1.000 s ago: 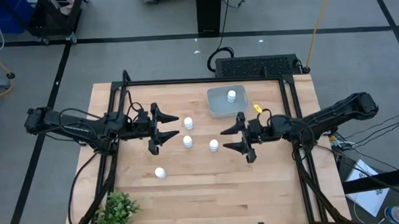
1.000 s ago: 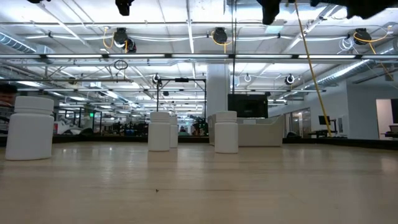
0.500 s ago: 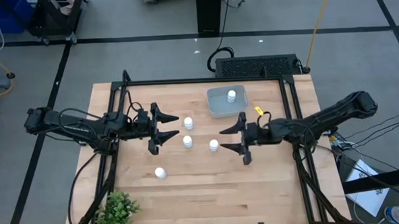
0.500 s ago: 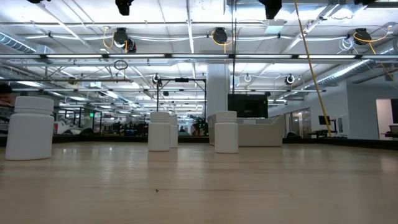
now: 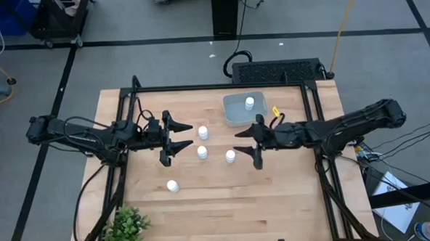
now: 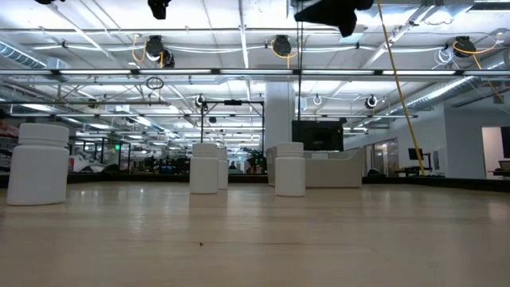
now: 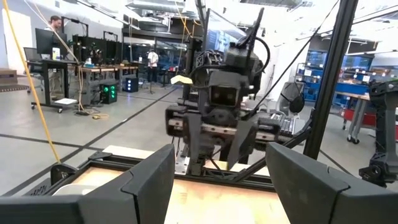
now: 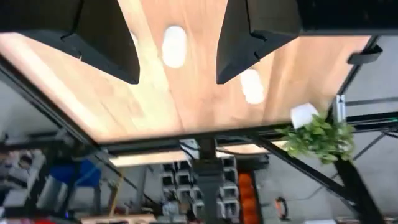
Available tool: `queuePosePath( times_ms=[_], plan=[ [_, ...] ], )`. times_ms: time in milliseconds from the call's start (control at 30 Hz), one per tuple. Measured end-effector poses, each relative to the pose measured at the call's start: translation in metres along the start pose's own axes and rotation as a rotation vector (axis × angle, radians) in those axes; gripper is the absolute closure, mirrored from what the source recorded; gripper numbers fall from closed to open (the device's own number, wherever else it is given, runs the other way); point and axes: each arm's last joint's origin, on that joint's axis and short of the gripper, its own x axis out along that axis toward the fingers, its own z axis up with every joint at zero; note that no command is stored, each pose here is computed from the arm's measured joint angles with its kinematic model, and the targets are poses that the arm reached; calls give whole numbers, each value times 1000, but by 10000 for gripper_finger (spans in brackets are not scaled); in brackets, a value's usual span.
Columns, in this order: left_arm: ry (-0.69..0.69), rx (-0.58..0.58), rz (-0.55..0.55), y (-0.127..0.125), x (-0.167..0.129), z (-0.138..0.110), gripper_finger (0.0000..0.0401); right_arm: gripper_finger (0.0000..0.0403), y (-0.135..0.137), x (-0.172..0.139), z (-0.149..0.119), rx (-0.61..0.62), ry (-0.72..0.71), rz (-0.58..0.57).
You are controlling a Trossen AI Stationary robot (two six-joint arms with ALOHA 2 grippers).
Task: Pick and place pill bottles into a basket
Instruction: Put the white medicine bottle into the gray bin
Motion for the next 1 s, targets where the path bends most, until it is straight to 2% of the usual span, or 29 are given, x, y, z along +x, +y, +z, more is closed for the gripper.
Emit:
queuePosePath(
  times_ms=[333,700,1000],
  plan=[
    [-14,1,8,0,0,1,146,187,-16,40,-32,28,181,-99],
    [-2,12,10,0,0,0,146,138,-18,64,-57,51,283,-133],
    [-2,12,9,0,0,0,146,133,-17,78,-75,46,339,-148]
  ],
)
